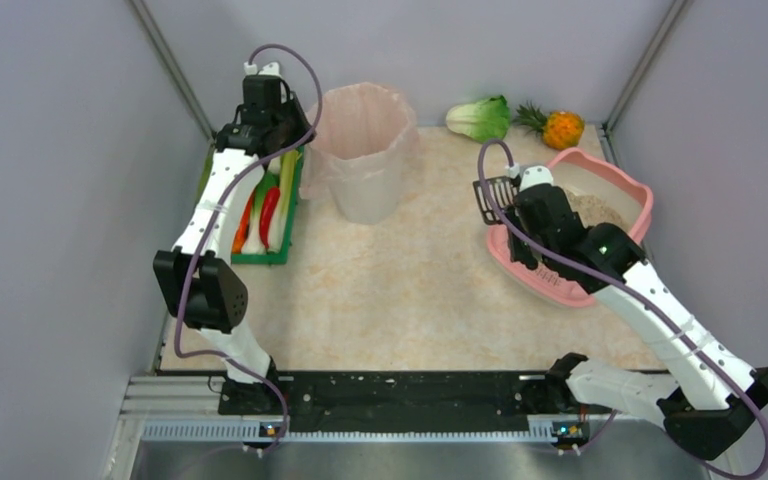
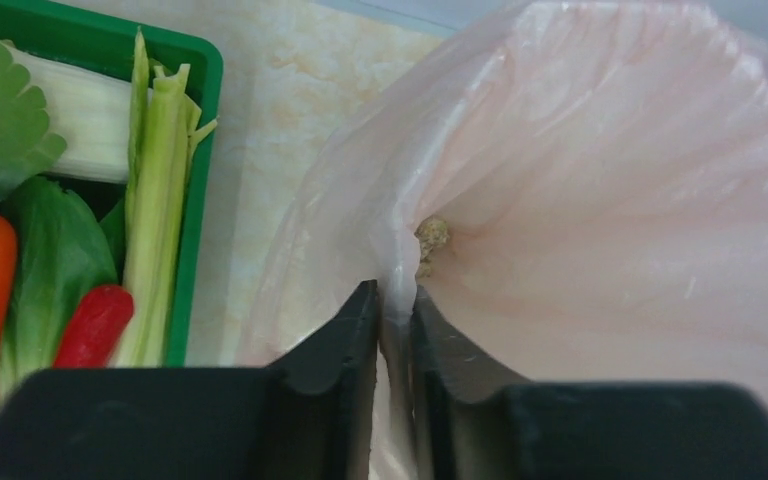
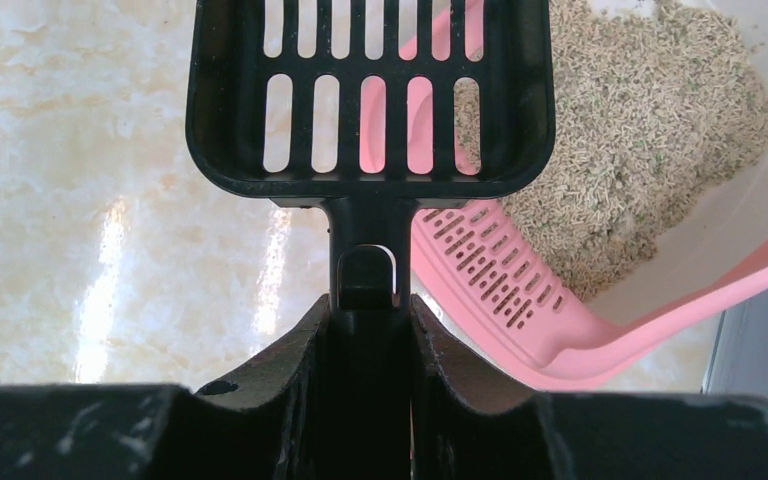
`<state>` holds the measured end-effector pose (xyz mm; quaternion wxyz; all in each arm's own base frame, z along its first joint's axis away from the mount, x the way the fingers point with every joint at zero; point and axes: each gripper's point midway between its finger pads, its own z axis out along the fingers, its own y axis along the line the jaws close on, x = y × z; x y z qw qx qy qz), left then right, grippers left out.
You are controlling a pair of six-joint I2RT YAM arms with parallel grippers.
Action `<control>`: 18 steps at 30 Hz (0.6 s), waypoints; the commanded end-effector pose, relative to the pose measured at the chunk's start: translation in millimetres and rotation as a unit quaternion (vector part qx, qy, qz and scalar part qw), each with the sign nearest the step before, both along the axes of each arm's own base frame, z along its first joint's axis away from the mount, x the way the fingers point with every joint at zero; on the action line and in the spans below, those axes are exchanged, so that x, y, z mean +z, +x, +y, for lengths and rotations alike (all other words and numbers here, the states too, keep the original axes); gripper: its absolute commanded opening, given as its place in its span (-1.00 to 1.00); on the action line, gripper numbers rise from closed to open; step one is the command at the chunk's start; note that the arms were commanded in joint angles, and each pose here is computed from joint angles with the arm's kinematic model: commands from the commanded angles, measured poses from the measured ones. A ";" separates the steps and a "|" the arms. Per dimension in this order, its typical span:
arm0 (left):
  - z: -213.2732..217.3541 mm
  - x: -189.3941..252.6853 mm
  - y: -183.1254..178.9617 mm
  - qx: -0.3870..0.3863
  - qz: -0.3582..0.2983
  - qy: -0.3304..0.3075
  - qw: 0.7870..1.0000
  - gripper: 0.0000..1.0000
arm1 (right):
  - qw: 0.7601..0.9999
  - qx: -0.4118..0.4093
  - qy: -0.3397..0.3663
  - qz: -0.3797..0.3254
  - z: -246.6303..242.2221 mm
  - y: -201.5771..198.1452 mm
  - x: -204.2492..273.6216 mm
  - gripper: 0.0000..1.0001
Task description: Clean the litter box
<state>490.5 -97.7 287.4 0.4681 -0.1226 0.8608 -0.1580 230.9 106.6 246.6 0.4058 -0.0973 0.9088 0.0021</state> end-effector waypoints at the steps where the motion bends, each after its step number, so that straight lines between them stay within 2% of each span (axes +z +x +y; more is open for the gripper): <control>1: -10.8 36.4 -4.7 -0.043 -0.044 0.002 0.998 -0.74 | 0.999 -0.030 0.000 -0.033 -11.8 4.4 15.3 -1.00; 3: -17.4 39.5 -9.5 -0.054 -0.045 0.012 0.997 -0.96 | 0.999 -0.032 -0.004 -0.033 -13.4 5.1 15.5 -1.00; 4: -20.9 41.6 -12.3 -0.058 -0.046 0.022 0.997 -1.00 | 0.999 -0.035 -0.008 -0.032 -14.5 5.3 15.2 -1.00; 10: -52.3 53.8 -32.7 -0.084 -0.037 0.081 0.992 -1.00 | 0.997 -0.070 -0.031 -0.026 -29.4 4.5 12.6 -1.00; 15: -94.3 52.1 -50.9 -0.129 -0.032 0.088 0.987 -1.00 | 0.995 -0.089 -0.032 -0.011 -39.3 2.9 7.1 -1.00; 18: -121.7 50.2 -61.9 -0.159 -0.028 0.068 0.984 -1.00 | 0.994 -0.105 -0.033 0.006 -48.2 1.7 1.6 -1.00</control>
